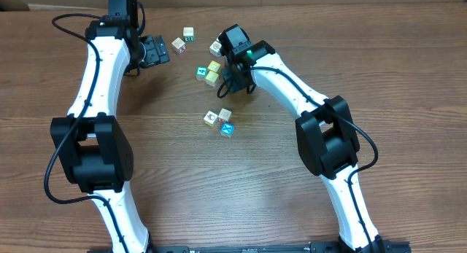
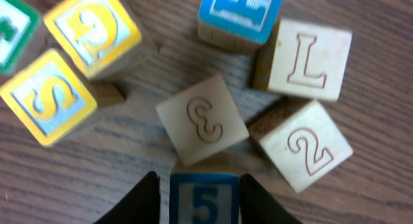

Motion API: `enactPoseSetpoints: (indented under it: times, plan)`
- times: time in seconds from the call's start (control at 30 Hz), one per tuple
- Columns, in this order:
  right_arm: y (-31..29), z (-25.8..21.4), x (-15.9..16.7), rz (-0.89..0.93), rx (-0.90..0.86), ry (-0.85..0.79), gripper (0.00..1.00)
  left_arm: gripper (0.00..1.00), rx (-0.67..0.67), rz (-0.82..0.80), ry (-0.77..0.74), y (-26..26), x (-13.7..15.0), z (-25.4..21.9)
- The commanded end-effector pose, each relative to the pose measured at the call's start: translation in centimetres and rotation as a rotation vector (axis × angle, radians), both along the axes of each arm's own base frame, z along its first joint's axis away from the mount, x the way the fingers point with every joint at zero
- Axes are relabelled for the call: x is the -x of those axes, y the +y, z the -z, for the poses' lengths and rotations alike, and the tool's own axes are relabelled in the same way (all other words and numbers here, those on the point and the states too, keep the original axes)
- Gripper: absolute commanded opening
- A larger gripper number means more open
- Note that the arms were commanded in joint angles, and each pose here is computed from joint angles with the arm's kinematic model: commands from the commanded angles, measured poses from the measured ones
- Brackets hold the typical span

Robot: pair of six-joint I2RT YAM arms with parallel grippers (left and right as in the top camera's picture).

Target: Form a circle

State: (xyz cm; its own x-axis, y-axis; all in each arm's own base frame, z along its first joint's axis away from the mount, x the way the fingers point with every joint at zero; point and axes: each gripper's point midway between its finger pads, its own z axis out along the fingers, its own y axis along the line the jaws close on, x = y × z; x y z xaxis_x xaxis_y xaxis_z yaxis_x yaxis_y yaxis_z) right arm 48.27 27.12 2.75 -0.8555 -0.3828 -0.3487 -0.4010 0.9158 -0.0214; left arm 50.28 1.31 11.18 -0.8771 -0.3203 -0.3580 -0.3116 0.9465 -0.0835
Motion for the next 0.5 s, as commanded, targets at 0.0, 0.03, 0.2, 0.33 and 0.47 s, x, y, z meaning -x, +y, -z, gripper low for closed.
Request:
enactPoseSetpoints:
  times: [0.0,0.03,0.2,0.33,0.47]
  plan:
    - [0.45,-2.94,-0.56,0.001,-0.038,-0.055,0.32,1.0,0.01,-0.008,-0.018,-0.02,-0.46,-0.52]
    - [0.46,-2.95,-0.58,0.001,-0.038,-0.056,0.3,1.0,0.01,-0.008,-0.018,-0.02,-0.46,-0.52]
    - [0.38,-2.88,-0.45,0.001,-0.035,-0.05,0.26,1.0,0.01,-0.008,-0.018,-0.02,-0.46,-0.52]
    - [0.31,-2.82,-0.33,0.001,-0.031,-0.045,0.26,1.0,0.01,-0.008,-0.018,-0.02,-0.46,-0.52]
    - [0.24,-2.76,-0.21,0.001,-0.028,-0.04,0.38,1.0,0.01,-0.008,-0.018,-0.02,-0.46,-0.52]
